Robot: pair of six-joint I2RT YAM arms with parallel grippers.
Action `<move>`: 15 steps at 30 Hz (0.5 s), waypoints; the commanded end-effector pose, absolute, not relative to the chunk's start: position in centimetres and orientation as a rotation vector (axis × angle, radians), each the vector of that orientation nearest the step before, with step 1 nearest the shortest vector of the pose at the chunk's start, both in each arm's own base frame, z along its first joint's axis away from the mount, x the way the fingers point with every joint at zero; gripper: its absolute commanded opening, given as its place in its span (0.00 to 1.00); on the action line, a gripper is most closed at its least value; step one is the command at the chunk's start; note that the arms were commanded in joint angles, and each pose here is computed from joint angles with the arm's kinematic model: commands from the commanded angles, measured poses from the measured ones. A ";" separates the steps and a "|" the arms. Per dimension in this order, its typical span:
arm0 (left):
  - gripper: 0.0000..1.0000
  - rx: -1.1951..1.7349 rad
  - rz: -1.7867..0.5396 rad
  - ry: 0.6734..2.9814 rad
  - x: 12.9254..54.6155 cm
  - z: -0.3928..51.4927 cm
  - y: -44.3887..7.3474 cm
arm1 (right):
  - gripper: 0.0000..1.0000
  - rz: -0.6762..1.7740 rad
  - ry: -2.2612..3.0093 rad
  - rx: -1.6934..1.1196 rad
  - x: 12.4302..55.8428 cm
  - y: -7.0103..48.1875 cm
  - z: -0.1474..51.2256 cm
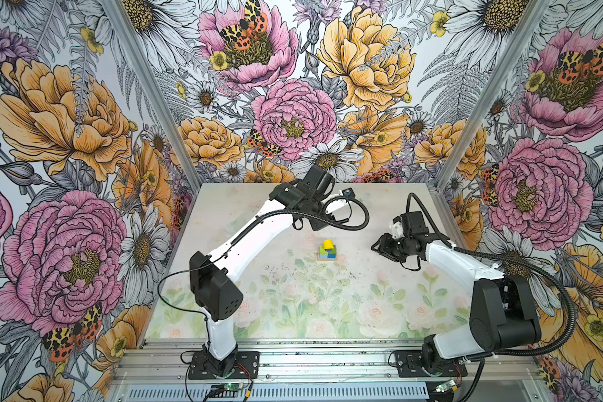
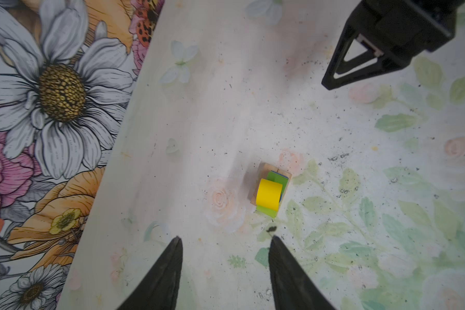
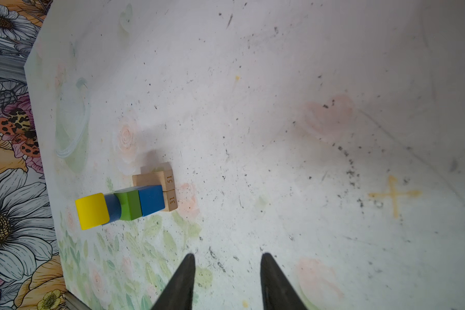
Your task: Build the wood block tower
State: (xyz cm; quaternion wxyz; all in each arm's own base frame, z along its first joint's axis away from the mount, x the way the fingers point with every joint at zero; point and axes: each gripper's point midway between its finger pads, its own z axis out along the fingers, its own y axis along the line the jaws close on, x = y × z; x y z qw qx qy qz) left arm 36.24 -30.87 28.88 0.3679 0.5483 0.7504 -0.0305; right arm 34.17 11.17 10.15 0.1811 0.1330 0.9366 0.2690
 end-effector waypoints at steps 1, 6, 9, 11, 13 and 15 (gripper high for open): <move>0.55 1.154 -0.102 1.793 36.5 35.2 -29.6 | 0.43 0.782 2.549 0.336 36.0 11.3 13.5; 0.68 0.700 -0.237 1.571 35.5 42.2 -25.0 | 0.43 0.808 2.506 0.297 37.2 11.8 15.7; 0.70 0.434 -0.377 1.534 34.9 43.5 -21.3 | 0.43 0.817 2.487 0.276 38.1 12.1 16.7; 0.69 0.312 -0.478 1.562 34.6 43.3 -19.6 | 0.41 0.819 2.476 0.266 38.9 12.3 17.3; 0.69 0.224 -0.565 1.627 34.6 41.8 -19.0 | 0.38 0.825 2.470 0.252 39.8 12.7 17.7; 0.67 0.163 -0.651 1.704 34.6 39.5 -19.3 | 0.35 0.836 2.467 0.229 40.7 13.5 18.0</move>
